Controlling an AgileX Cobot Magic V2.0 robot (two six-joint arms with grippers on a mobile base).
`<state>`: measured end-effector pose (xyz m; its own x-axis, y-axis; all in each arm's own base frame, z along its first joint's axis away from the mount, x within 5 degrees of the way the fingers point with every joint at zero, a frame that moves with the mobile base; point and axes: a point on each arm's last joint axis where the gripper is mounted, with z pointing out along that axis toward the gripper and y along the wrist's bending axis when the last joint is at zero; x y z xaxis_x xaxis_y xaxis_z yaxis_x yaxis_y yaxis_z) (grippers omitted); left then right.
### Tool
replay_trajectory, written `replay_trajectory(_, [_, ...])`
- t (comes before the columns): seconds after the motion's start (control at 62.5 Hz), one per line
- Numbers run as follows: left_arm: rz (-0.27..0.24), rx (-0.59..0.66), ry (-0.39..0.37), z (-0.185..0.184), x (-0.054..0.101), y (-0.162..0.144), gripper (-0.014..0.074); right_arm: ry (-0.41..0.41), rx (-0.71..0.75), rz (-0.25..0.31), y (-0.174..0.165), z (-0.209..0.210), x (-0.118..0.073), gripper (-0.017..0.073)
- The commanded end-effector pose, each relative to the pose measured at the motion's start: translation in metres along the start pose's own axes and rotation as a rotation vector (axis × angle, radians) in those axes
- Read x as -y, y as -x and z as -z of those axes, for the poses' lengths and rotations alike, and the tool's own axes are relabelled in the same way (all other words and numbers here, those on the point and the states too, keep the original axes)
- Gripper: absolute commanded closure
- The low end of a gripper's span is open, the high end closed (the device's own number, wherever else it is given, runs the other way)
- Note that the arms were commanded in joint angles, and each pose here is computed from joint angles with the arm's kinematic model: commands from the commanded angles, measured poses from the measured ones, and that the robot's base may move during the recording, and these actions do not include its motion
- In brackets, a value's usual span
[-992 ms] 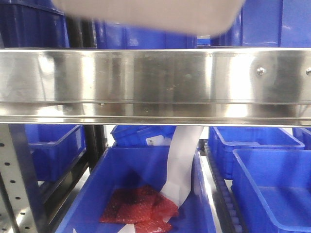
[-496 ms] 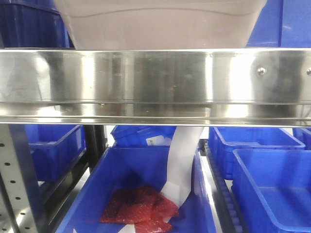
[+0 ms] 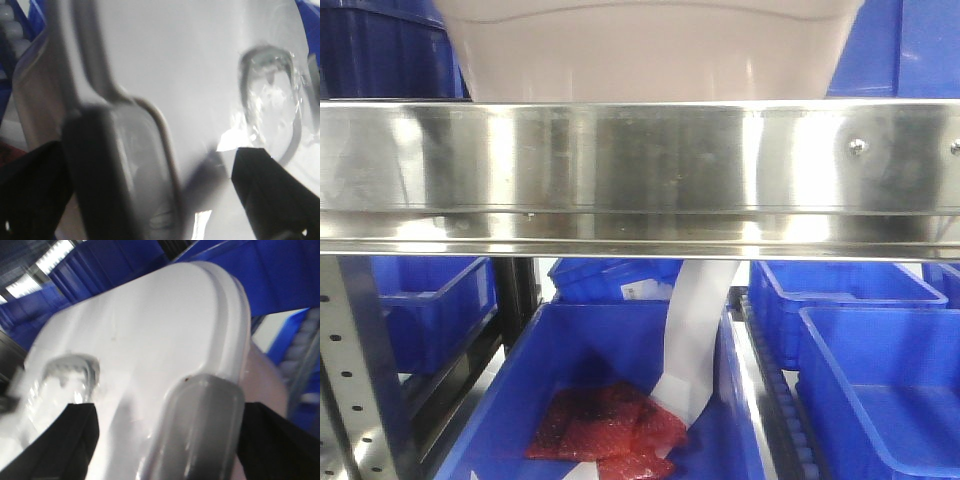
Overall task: Grab white bin and place on right shelf
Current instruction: 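Push the bin forward and lower it onto the roller shelf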
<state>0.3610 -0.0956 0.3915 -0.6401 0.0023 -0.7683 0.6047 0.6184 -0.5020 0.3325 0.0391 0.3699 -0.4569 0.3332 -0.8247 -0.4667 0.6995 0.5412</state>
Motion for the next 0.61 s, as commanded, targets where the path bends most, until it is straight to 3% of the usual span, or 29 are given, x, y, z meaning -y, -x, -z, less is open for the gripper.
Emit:
replay_trajectory(0.0, [-0.077, 0.08, -0.064, 0.02, 0.036, 0.021, 0.0084, 0.017, 0.077, 0.142, 0.029, 0.015, -0.028, -0.0075])
replay_trajectory(0.096, [-0.148, 0.08, -0.037, 0.029, 0.044, 0.03, 0.0084, -0.006, 0.077, 0.226, 0.039, 0.018, -0.033, -0.0075])
replay_trajectory(0.336, [-0.315, 0.059, 0.099, 0.053, 0.06, 0.041, 0.009, -0.093, 0.092, 0.364, 0.051, 0.027, -0.04, -0.0075])
replay_trajectory(0.48, [-0.348, 0.039, 0.187, 0.064, 0.063, 0.043, 0.0092, -0.157, 0.105, 0.44, 0.055, 0.036, -0.044, -0.0075])
replay_trajectory(0.592, [-0.362, 0.028, 0.204, 0.07, 0.067, 0.042, 0.0092, -0.16, 0.111, 0.469, 0.057, 0.042, -0.05, -0.0075])
